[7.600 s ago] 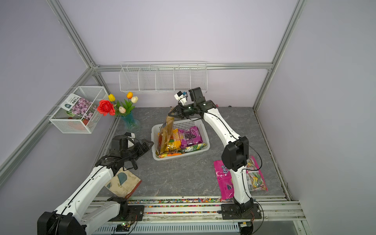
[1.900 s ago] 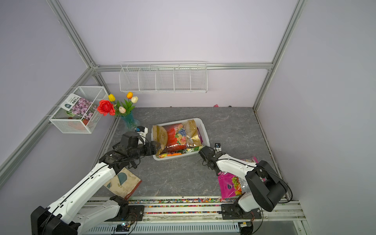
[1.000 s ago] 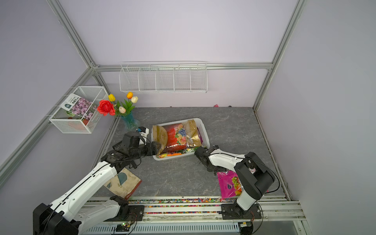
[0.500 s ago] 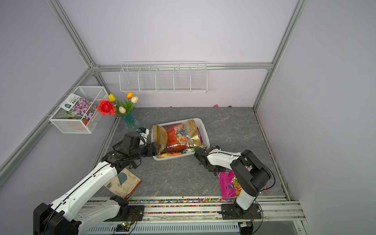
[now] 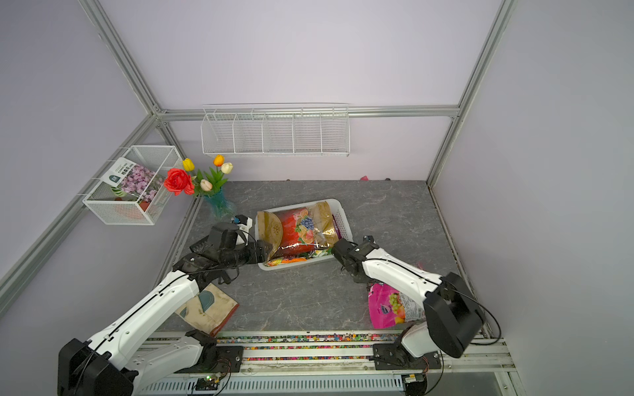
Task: Put the candies in the basket
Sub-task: Pick up the candy at the center of the board.
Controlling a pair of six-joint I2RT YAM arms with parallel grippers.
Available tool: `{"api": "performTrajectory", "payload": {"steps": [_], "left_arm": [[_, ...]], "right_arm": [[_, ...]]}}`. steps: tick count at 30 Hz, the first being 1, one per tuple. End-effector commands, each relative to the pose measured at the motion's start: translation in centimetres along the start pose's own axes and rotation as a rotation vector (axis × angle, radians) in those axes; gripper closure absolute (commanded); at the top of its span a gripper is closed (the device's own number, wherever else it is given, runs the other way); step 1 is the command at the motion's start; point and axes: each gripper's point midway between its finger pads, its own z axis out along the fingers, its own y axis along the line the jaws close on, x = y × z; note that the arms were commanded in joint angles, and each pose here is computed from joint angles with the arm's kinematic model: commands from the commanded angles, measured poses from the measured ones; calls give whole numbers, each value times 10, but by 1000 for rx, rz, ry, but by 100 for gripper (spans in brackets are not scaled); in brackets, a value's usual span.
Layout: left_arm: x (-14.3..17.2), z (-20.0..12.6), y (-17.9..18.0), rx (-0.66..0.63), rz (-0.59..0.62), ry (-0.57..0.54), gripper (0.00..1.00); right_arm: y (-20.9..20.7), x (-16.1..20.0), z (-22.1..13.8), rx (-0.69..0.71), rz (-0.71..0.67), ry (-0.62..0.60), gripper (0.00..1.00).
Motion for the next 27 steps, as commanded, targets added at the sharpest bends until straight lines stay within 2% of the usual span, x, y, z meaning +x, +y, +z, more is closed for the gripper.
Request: {"api": "performTrajectory", "payload": {"steps": [1, 8, 12, 15, 22, 27], "left_arm": [[-9, -2, -10, 33, 24, -7, 24], [-23, -11, -31, 99, 144, 11, 24], [-34, -16, -35, 96, 170, -2, 24], [-42, -19, -40, 106, 171, -10, 24], [-42, -22, -43, 110, 171, 11, 24], [-40, -21, -39, 94, 168, 15, 24]], "right_arm": [[-27, -23, -46, -68, 32, -91, 100], [-69, -58, -103, -213, 59, -260, 100], [-82, -79, -130, -321, 108, -301, 100], [-90, -102, -148, -349, 124, -346, 100], [-90, -148, -181, -406, 141, -411, 100], [-79, -183, -211, -498, 165, -484, 100]]}}
